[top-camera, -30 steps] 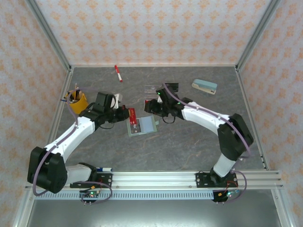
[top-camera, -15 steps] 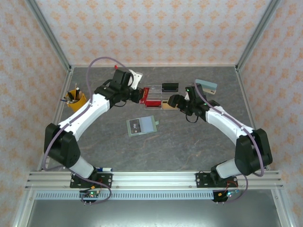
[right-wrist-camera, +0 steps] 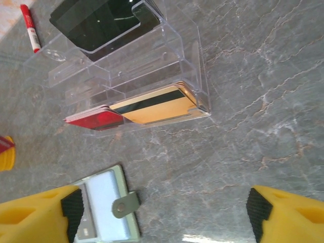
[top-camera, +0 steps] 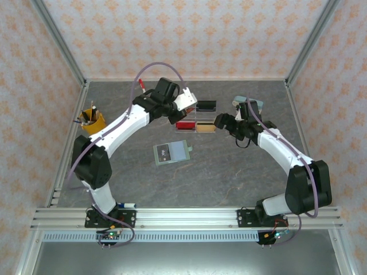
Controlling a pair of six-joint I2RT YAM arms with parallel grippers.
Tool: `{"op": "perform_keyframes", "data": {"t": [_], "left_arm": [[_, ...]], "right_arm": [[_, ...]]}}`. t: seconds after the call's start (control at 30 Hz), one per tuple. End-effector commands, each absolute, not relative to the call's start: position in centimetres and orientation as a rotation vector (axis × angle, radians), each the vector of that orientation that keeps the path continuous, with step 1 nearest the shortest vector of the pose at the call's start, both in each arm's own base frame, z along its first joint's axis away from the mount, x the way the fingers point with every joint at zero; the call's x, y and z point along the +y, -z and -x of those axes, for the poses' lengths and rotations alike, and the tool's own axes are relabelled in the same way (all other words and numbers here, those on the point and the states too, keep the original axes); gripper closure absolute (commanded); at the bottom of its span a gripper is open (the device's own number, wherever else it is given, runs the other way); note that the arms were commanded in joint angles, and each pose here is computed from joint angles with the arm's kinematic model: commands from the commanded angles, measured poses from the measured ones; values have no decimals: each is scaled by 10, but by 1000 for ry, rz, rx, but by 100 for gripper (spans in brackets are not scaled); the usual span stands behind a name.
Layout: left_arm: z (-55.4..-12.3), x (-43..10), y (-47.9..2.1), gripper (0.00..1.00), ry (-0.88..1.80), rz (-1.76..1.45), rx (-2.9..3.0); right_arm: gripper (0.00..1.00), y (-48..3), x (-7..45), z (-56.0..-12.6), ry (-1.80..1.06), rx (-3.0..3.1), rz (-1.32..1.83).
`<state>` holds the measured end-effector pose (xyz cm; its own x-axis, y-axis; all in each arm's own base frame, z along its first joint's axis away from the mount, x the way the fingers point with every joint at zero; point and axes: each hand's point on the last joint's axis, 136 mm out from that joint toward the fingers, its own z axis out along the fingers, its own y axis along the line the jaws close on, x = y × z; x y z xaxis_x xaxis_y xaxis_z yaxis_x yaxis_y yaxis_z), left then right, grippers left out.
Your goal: Take the credit cards out of the card holder
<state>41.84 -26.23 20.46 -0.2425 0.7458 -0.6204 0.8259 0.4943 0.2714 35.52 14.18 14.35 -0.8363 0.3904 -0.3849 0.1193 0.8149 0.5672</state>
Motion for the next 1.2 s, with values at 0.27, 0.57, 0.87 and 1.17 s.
{"op": "perform_keyframes", "data": {"t": [0.27, 0.57, 0.87, 1.17], "left_arm": [[-428, -262, -153, 100, -137, -1733, 1969], [-433, -261, -124, 100, -188, -1898, 1967], [-435, -267, -115, 100, -160, -1966, 1955], [-440, -268, -127, 100, -222, -1951, 1912]], "right_arm": [[0, -142, 138, -352, -716, 2497, -366], [0, -142, 135, -350, -688, 2509, -380], [0, -143, 133, -348, -682, 2516, -392], [0, -142, 135, -349, -689, 2519, -385]]}}
